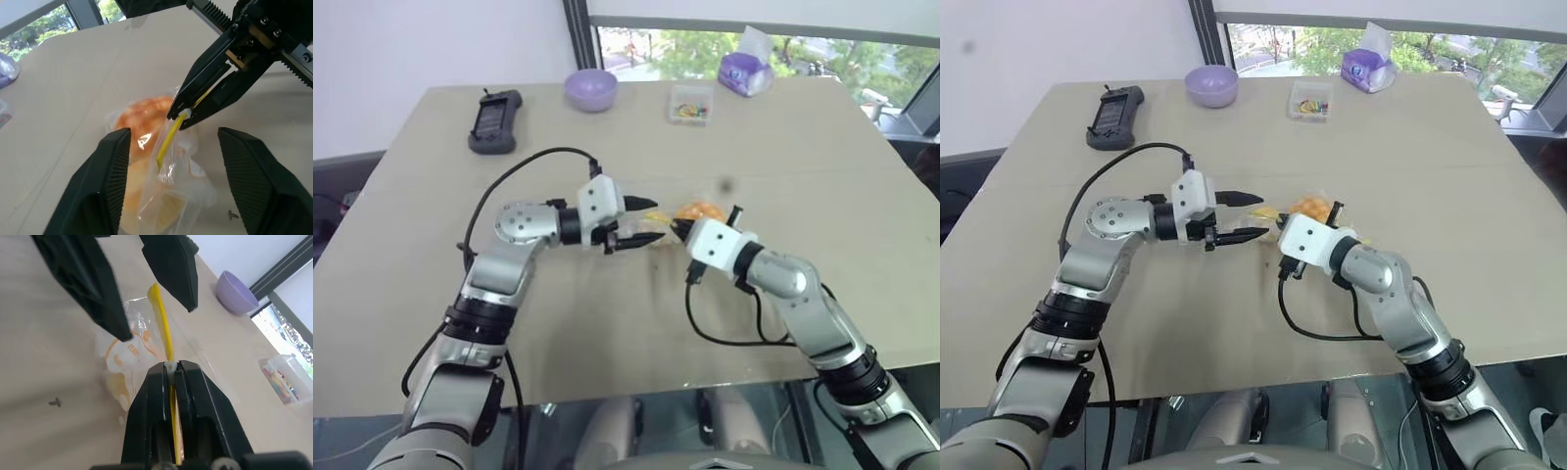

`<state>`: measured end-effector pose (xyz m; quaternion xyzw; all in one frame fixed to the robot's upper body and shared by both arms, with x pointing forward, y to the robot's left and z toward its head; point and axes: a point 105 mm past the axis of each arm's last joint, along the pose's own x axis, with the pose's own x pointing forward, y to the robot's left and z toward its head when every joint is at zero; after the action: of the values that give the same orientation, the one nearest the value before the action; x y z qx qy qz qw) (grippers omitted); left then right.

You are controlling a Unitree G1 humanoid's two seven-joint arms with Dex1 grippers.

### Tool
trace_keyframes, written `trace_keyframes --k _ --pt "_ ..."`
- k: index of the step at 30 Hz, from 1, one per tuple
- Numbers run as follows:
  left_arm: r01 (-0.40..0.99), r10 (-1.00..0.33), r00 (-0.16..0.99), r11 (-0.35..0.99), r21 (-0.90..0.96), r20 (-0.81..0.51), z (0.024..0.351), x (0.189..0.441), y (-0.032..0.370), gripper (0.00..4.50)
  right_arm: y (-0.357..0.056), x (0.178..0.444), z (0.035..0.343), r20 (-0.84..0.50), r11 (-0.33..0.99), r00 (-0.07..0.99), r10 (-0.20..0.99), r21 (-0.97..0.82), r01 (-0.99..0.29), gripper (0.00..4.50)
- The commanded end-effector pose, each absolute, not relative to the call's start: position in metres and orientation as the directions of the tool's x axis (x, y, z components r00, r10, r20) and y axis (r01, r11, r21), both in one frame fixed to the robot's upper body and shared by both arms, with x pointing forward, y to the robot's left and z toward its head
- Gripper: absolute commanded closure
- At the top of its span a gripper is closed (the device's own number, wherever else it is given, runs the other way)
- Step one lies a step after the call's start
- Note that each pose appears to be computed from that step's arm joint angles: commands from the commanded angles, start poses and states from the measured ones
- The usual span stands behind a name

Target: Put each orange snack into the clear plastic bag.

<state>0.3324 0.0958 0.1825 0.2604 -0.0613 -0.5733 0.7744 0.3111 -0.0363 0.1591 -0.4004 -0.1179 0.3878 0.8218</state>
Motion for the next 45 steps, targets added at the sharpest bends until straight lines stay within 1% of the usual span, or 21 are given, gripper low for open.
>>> trace_keyframes --k 1,4,5,7,11,19,25,29,35,42,45 --pt "0.838 -0.919 0.328 0.176 0.516 -0.220 0.186 0.335 0.093 1.71 -0.033 0.309 0.173 -0.073 0.382 0.665 0.744 -0.769 -0.512 4.50" --pt "0.837 -0.914 0.333 0.173 0.520 -0.231 0.182 0.340 0.092 1.71 -0.032 0.309 0.172 -0.074 0.380 0.664 0.744 -0.770 -0.512 4.50" --pt "0.836 -0.914 0.332 0.170 0.522 -0.234 0.181 0.341 0.091 1.94 -0.032 0.309 0.172 -0.074 0.380 0.664 0.744 -0.771 -0.512 4.50" --pt "0.836 -0.914 0.325 0.157 0.527 -0.244 0.179 0.341 0.091 2.53 -0.032 0.309 0.172 -0.074 0.379 0.664 0.744 -0.772 -0.511 4.50" --pt "0.833 -0.922 0.322 0.167 0.528 -0.216 0.182 0.343 0.087 4.47 -0.032 0.308 0.172 -0.075 0.377 0.664 0.744 -0.774 -0.509 4.50" --pt "0.839 -0.942 0.292 0.169 0.517 -0.166 0.190 0.338 0.086 4.47 -0.035 0.307 0.172 -0.077 0.376 0.666 0.742 -0.775 -0.508 4.50" --pt "0.829 -0.950 0.301 0.218 0.515 -0.083 0.202 0.337 0.089 4.47 -0.044 0.309 0.169 -0.094 0.383 0.690 0.717 -0.774 -0.504 4.50" --pt "0.830 -0.950 0.312 0.261 0.492 -0.023 0.212 0.334 0.089 4.47 -0.060 0.318 0.165 -0.119 0.398 0.727 0.676 -0.772 -0.496 4.50" --pt "0.829 -0.944 0.329 0.285 0.480 -0.006 0.211 0.329 0.091 4.47 -0.082 0.312 0.156 -0.150 0.415 0.760 0.633 -0.763 -0.496 4.50" --pt "0.819 -0.937 0.350 0.314 0.481 0.015 0.214 0.327 0.092 4.47 -0.105 0.323 0.147 -0.195 0.424 0.795 0.574 -0.760 -0.493 4.50" --pt "0.816 -0.935 0.353 0.316 0.483 0.015 0.213 0.325 0.093 4.47 -0.120 0.329 0.140 -0.218 0.431 0.819 0.531 -0.762 -0.483 4.50"
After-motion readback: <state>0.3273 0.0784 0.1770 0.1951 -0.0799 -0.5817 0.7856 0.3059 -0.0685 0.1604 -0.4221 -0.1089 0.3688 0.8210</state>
